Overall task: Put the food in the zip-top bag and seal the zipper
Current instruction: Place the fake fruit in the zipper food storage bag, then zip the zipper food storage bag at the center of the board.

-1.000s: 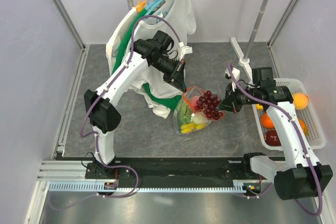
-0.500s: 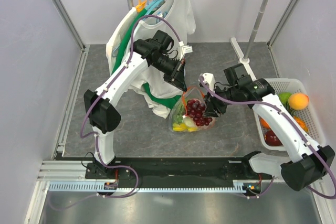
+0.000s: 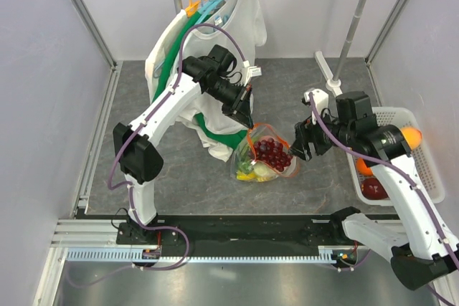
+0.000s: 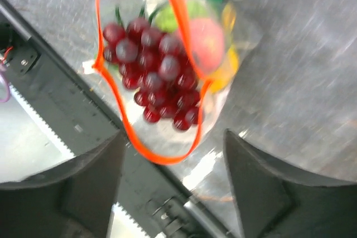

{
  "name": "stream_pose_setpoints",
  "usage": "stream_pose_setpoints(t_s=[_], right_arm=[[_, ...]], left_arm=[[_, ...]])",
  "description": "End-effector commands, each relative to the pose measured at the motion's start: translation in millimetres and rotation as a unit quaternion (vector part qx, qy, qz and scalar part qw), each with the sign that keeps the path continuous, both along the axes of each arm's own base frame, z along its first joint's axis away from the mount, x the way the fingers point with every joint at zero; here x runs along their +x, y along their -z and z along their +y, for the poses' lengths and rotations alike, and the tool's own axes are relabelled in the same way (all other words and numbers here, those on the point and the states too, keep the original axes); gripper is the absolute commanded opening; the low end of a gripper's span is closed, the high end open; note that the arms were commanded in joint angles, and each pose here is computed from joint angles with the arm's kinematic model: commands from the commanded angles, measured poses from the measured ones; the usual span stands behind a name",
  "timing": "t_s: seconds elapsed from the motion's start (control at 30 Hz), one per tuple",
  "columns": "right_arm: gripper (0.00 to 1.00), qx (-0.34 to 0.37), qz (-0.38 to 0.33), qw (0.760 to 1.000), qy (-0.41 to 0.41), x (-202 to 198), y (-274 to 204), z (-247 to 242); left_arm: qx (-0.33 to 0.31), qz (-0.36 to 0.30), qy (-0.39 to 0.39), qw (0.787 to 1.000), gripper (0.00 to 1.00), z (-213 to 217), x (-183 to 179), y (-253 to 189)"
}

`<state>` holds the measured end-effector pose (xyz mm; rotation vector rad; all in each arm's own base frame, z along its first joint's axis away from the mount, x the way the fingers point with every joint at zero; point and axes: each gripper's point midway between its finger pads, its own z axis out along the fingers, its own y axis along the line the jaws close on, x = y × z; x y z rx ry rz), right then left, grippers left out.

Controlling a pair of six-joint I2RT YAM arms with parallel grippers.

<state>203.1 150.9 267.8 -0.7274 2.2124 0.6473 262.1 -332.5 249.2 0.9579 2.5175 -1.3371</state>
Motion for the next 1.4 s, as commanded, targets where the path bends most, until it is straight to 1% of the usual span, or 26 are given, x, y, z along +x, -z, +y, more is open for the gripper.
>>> stream_pose_setpoints(t_s=[0.0,0.1,0.23,0.3,0.33,0.4,0.43,0.5,0.53,0.6,0.63,0.67,0.7,0.73,0.77,0.83,0.87,0.9,0.93,1.0,1.03,1.1,1.17,1.27,1.33,1.37], right_arm=[[0.72,-0.001,0.108,0.993,0.042,-19,42,-3],[0.68,-0.002,0.116,0.992,0.041,-15,45,-1],[0.67,-0.018,0.169,0.983,0.064,-15,67,-4],[0.63,-0.023,0.179,0.98,0.083,-14,75,-8],[0.58,-0.025,0.18,0.979,0.091,-12,76,-10],[0.56,-0.02,0.197,0.975,0.098,-15,82,-12],[0.53,-0.018,0.21,0.972,0.102,-18,86,-13],[0.42,-0.015,0.232,0.966,0.113,-22,95,-17],[0.3,-0.014,0.238,0.964,0.116,-22,98,-18],[0.14,-0.007,0.246,0.962,0.116,-23,100,-19],[0.04,0.012,0.255,0.962,0.102,-24,97,-12],[0.0,0.027,0.26,0.96,0.097,-24,94,-7],[0.0,0.042,0.26,0.96,0.09,-24,88,-3],[0.0,0.082,0.265,0.959,0.06,-28,74,10],[0.0,0.108,0.268,0.956,0.059,-27,63,15],[0.0,0.201,0.235,0.951,0.014,-26,14,34],[0.0,0.243,0.248,0.937,0.028,-26,-8,41],[0.0,0.275,0.235,0.932,0.03,-28,-29,44],[0.0,0.307,0.194,0.932,0.019,-19,-52,48],[0.0,0.348,0.19,0.917,0.033,-21,-77,51],[0.0,0.347,0.188,0.918,0.037,-20,-77,50],[0.0,0.339,0.199,0.918,0.052,-17,-61,49],[0.0,0.324,0.224,0.916,0.069,-16,-33,47],[0.0,0.286,0.225,0.925,0.114,-10,5,38],[0.0,0.258,0.223,0.931,0.127,-9,23,32],[0.0,0.252,0.224,0.933,0.127,-10,29,31]], left_arm=[[-0.028,-0.036,-0.004,0.999,0.02,3,2,-24],[-0.026,-0.039,-0.007,0.999,0.02,4,4,-24],[-0.022,-0.041,-0.009,0.999,0.02,5,5,-23],[-0.021,-0.045,-0.01,0.999,0.02,5,6,-23],[-0.021,-0.047,-0.009,0.999,0.02,6,6,-23],[-0.018,-0.05,-0.009,0.999,0.02,6,7,-21],[-0.016,-0.05,-0.009,0.999,0.02,7,7,-20],[-0.015,-0.054,-0.008,0.998,0.02,8,7,-19],[-0.014,-0.054,-0.008,0.998,0.02,8,7,-19],[-0.008,-0.059,-0.009,0.998,0.02,9,9,-16],[-0.005,-0.06,-0.009,0.998,0.02,10,9,-14],[-0.004,-0.064,-0.009,0.998,0.02,10,9,-14],[0.003,-0.073,-0.008,0.997,0.02,10,10,-12],[0.006,-0.076,-0.007,0.997,0.02,10,9,-11],[0.005,-0.089,-0.003,0.996,0.02,9,7,-15],[0.013,-0.119,0.002,0.993,0.02,3,1,-25],[0.011,-0.151,0.021,0.988,0.03,1,-1,-32],[0.016,-0.175,0.037,0.984,0.04,-7,-10,-38],[0.006,-0.21,0.045,0.977,0.06,-12,-13,-58],[0.034,-0.251,0.099,0.962,0.06,-18,-37,-57],[0.041,-0.272,0.118,0.954,0.06,-20,-45,-61],[0.083,-0.308,0.156,0.935,0.04,-18,-56,-47],[0.115,-0.296,0.179,0.931,0.02,-14,-62,-21],[0.139,-0.29,0.177,0.93,0.02,-14,-55,-4],[0.141,-0.293,0.17,0.93,0.02,-17,-50,-4],[0.124,-0.277,0.168,0.938,0.02,-19,-53,-7]])
